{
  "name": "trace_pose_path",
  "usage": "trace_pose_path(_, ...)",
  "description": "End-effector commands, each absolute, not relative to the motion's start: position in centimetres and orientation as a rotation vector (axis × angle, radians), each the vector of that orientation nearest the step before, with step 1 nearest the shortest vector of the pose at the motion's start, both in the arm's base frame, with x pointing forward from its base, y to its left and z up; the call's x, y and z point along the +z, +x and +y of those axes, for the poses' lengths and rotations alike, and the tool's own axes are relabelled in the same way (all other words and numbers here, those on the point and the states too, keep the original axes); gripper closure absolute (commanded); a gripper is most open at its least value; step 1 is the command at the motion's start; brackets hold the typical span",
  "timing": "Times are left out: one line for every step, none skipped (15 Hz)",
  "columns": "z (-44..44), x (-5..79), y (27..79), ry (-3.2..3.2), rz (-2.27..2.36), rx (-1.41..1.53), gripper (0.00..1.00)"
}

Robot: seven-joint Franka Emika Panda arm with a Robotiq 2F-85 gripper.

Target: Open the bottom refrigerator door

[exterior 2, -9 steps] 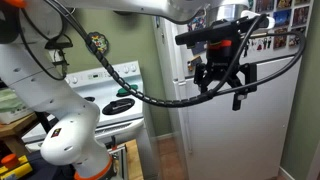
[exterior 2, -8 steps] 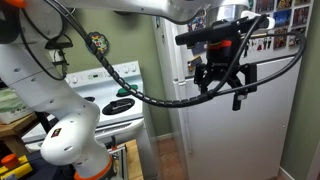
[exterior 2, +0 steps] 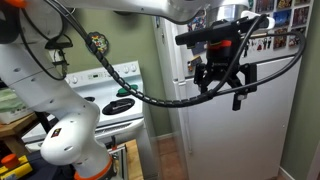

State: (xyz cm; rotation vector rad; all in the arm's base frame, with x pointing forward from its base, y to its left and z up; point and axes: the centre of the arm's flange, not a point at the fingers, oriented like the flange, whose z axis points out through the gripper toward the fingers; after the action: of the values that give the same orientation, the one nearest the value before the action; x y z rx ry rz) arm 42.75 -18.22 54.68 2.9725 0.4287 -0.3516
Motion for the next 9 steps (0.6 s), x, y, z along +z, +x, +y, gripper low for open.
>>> trace_pose_path(-18.2,54.7,42.7,2.973,0.429,-0.352,0.00)
trace_pose_path(-17.8,54.5,42.6,2.969,0.467,-0.350,0.00)
trace_pose_path(-17.1,54.2,42.3,2.996,0.518,-0.424,0.00)
trace_pose_path(-16.6,53.9,42.2,2.999,0.574,-0.433,0.00)
trace_pose_path(-15.8,53.6,42.1,3.020,0.623,-0.458,0.00)
trace_pose_path(-15.0,53.3,41.9,3.025,0.693,-0.467,0.00)
trace_pose_path(-14.3,53.0,41.8,3.033,0.754,-0.470,0.00)
trace_pose_path(-13.7,52.6,41.8,3.026,0.816,-0.449,0.00)
trace_pose_path(-13.0,52.1,41.9,3.016,0.905,-0.404,0.00)
